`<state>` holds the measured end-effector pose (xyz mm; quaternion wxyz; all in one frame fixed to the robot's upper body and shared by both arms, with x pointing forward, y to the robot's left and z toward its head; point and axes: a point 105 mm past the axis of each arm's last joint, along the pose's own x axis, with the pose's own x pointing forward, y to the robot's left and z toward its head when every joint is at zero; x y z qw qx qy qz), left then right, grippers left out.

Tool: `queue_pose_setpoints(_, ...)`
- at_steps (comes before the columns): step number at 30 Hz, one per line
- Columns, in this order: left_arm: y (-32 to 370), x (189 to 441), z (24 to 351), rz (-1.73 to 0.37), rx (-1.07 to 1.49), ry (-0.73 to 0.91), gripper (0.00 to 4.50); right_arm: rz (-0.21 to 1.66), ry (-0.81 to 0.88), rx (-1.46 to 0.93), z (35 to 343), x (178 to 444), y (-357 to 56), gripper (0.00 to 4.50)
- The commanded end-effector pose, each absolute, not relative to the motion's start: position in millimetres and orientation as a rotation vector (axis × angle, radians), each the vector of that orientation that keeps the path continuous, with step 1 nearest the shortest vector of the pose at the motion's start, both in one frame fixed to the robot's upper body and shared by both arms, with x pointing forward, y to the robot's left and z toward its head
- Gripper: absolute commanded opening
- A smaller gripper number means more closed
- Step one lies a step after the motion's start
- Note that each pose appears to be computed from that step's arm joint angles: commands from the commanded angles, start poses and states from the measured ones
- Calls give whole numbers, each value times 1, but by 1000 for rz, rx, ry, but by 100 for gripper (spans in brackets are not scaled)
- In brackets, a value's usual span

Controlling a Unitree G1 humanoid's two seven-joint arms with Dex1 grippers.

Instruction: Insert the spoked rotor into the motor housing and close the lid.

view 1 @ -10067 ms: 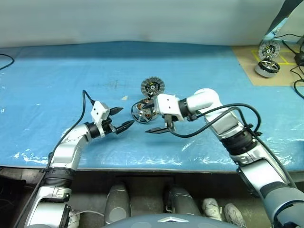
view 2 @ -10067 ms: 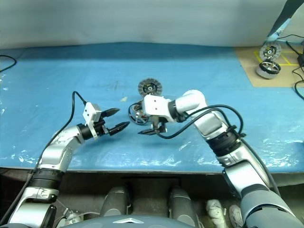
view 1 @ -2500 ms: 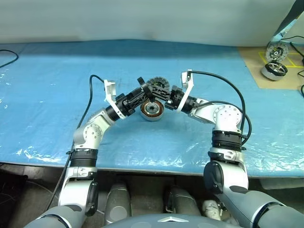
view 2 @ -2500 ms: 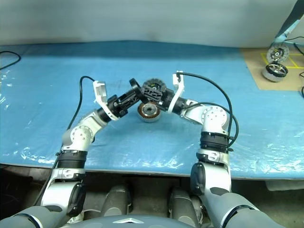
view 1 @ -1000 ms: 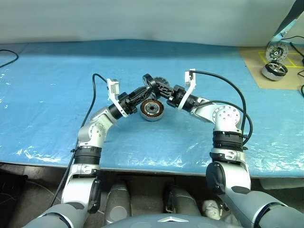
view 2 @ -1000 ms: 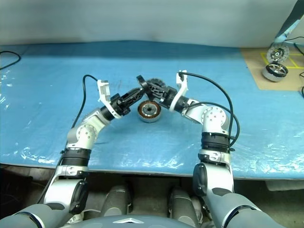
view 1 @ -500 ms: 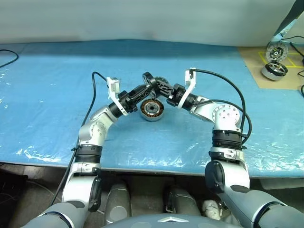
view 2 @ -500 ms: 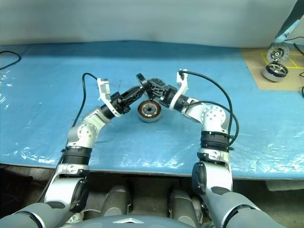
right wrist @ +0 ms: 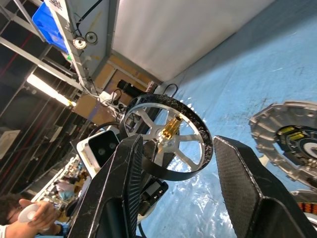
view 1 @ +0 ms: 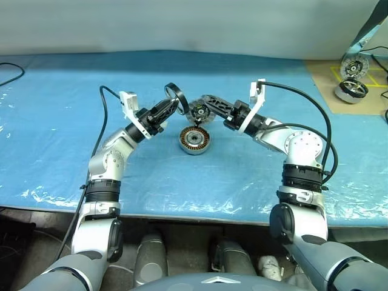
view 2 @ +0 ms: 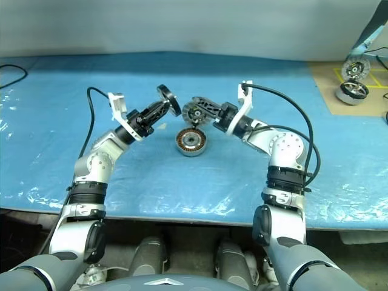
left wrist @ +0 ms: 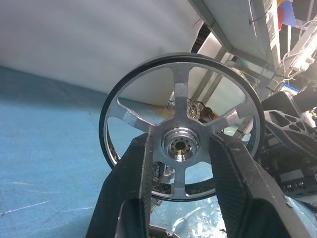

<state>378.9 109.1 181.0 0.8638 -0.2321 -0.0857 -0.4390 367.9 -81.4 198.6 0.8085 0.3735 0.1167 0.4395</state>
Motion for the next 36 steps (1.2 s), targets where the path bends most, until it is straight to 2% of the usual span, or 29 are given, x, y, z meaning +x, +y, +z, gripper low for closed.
queue_pose_setpoints(1,103,371,188,-998,-455,-177,136,881,205,806,199,371,-97,239)
queue_pose_setpoints(7,80,348,149,-1170,-251,105,136,739,215,747,182,372,-126,239)
queue_pose_setpoints(9,76,345,145,-1195,-207,147,136,723,211,729,181,368,-132,239)
queue_pose_setpoints(14,72,364,149,-1106,-108,156,136,703,198,727,179,363,-132,239)
queue_pose_setpoints(20,65,368,164,-1139,-95,146,136,685,194,738,173,360,-128,239)
queue_pose_setpoints(28,77,376,175,-1147,14,219,136,668,192,752,167,360,-126,239)
queue_pose_setpoints(36,75,373,157,-1193,89,304,136,663,194,758,164,361,-120,239)
